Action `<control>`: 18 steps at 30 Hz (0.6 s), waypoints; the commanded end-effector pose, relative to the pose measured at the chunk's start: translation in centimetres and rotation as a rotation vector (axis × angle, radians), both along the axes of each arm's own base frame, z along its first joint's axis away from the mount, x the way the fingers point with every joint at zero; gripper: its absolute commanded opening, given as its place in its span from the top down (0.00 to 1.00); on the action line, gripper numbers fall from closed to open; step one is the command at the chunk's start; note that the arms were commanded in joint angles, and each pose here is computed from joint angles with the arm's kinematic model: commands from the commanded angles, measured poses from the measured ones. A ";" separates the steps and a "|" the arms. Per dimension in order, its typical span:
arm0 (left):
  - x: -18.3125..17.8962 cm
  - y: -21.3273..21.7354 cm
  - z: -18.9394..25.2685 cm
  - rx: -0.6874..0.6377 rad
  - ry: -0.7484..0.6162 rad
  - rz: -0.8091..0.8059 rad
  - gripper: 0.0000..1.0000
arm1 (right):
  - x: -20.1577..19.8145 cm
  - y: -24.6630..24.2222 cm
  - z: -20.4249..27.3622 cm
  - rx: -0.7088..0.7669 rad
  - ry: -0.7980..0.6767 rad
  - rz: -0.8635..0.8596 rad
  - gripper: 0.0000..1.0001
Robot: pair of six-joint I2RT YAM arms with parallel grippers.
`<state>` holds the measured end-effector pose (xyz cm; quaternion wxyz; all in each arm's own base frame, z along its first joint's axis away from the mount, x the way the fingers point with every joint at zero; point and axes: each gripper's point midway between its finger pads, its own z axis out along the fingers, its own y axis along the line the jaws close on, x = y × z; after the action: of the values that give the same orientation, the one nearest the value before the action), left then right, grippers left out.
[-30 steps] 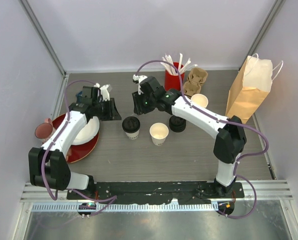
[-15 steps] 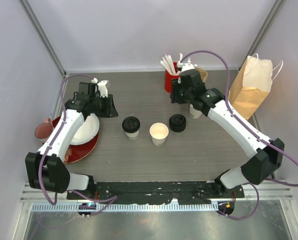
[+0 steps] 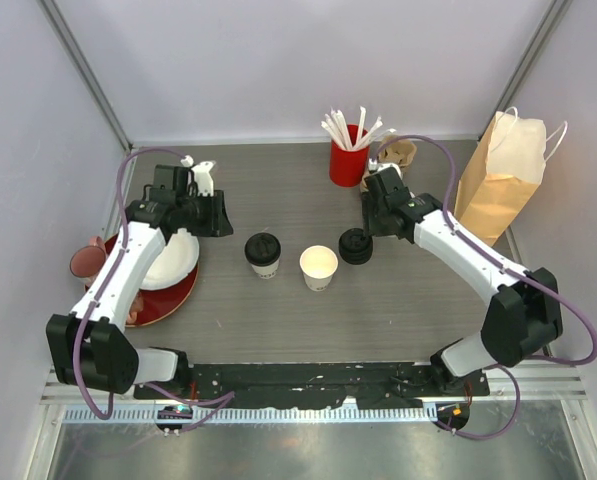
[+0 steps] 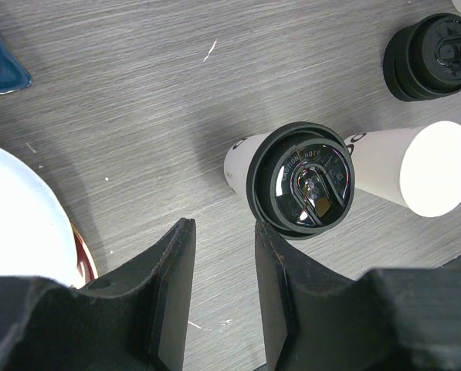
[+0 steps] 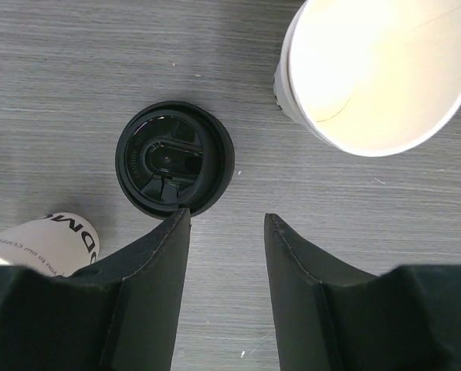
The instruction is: Pack the takeout coffee
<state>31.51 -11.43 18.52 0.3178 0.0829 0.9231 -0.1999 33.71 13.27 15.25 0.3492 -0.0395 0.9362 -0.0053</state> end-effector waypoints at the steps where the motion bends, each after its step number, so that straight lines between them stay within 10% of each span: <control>1: 0.2 0.3 1.7 0.009 -0.060 -0.006 0.59 | 1.6 1.3 0.1 0.046 -0.027 -0.008 0.52; 18: -0.1 0.5 1.4 0.021 -0.073 -0.007 0.59 | 4.8 2.7 -4.6 -0.004 0.055 -0.015 0.63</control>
<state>31.45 -11.18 19.00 0.3282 0.0863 0.9205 -0.1935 35.97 15.08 8.73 0.2830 -0.0467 0.9578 -0.0186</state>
